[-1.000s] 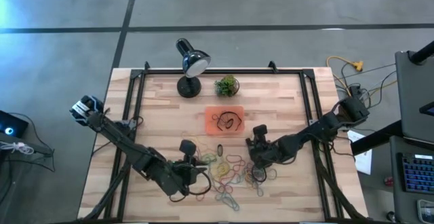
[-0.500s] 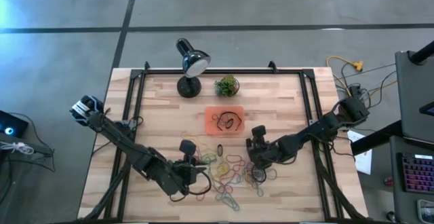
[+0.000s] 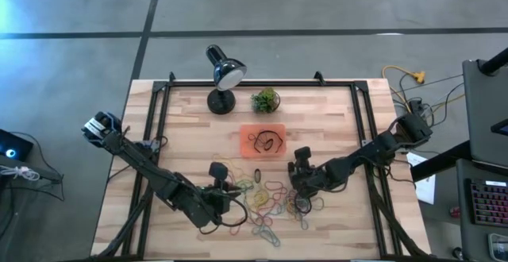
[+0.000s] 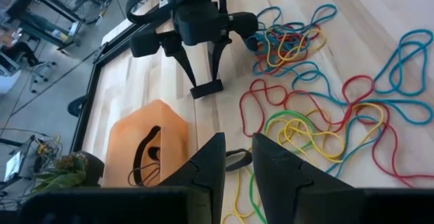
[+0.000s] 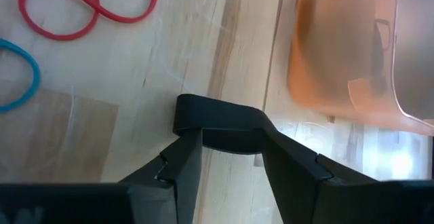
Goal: Pick and place rubber bands into bin
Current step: Put the black rubber band into the orange bin
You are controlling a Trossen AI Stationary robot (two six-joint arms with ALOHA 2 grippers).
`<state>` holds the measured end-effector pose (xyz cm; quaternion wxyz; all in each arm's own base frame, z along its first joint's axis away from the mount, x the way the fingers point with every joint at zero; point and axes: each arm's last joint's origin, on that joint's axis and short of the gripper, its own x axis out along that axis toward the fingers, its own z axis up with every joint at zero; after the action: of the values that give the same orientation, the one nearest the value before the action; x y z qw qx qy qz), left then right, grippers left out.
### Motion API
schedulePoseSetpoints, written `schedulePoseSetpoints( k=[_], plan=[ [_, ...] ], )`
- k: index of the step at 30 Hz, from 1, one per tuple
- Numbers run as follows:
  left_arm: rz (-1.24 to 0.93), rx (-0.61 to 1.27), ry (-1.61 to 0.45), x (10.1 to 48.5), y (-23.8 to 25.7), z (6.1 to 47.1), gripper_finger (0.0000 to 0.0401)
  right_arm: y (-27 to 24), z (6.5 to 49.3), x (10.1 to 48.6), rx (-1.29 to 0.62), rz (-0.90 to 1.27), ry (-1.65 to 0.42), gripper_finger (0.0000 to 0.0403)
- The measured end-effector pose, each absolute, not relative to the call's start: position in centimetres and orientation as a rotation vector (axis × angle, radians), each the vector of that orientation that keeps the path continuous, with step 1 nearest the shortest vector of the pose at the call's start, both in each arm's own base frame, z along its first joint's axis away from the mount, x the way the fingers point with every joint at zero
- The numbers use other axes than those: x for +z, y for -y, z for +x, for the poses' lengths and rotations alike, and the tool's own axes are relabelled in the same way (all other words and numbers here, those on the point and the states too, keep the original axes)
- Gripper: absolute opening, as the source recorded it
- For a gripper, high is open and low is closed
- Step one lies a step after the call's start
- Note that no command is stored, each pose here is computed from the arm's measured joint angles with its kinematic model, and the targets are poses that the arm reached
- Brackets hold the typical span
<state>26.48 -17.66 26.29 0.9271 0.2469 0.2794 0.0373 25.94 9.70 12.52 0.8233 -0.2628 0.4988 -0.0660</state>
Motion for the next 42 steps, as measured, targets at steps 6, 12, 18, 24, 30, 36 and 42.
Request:
schedulePoseSetpoints(
  k=[6,12,18,24,30,36,42],
  plan=[
    [0.508,0.076,-0.575,26.2,17.6,26.5,0.0059,-10.1,25.8,12.5,-0.139,-0.551,-1.052,0.0144],
    [0.508,0.076,-0.574,26.2,17.6,26.5,0.0059,-11.2,25.3,12.5,-0.119,-0.557,-1.035,0.0141],
    [0.507,0.076,-0.574,26.2,17.6,26.5,0.0059,-11.4,25.4,12.6,-0.116,-0.564,-1.019,0.0136],
    [0.506,0.076,-0.573,26.2,17.6,26.5,0.0059,-11.4,25.4,12.6,-0.102,-0.614,-1.019,0.0136],
    [0.505,0.076,-0.572,26.2,17.6,26.5,0.0059,-11.3,25.3,12.6,-0.061,-0.690,-1.034,0.0135],
    [0.505,0.076,-0.572,26.2,17.6,26.5,0.0059,-10.8,25.1,12.4,-0.052,-0.738,-1.089,0.0136],
    [0.505,0.077,-0.573,26.2,17.6,26.5,0.0059,-10.0,25.4,12.4,-0.066,-0.722,-1.105,0.0129]
  ],
)
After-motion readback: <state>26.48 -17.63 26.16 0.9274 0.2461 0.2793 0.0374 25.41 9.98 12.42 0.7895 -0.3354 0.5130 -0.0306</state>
